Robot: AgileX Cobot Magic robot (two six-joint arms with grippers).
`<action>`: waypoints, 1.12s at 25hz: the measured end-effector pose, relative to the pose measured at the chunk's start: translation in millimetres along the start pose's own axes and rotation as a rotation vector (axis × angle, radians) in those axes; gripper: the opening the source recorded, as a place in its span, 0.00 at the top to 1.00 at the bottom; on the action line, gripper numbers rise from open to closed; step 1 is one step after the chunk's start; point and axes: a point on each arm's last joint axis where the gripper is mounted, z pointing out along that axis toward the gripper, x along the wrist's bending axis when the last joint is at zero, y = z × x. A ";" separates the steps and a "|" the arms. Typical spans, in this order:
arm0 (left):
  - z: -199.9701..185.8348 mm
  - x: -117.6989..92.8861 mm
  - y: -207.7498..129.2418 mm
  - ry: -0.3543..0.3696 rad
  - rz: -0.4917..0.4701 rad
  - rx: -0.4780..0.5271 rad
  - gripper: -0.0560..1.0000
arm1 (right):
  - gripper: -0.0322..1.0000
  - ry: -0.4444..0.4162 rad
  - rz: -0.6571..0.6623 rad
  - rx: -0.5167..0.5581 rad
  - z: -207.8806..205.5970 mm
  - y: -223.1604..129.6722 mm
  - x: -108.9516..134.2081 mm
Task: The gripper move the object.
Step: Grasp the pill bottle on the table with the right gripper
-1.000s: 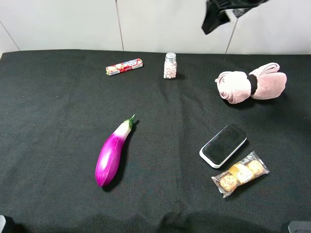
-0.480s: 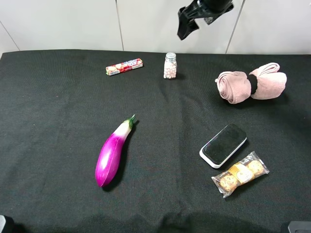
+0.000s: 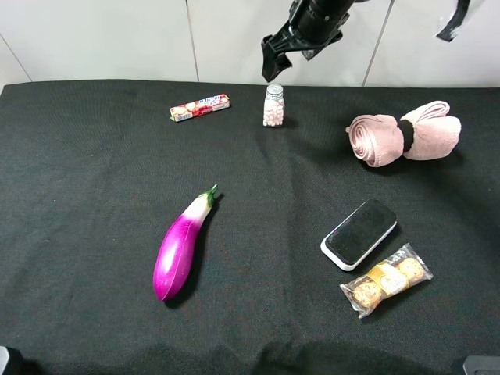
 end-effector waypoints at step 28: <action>0.0 0.0 0.0 0.000 0.000 0.000 0.01 | 0.30 0.010 0.054 -0.007 81.0 -15.6 -9.6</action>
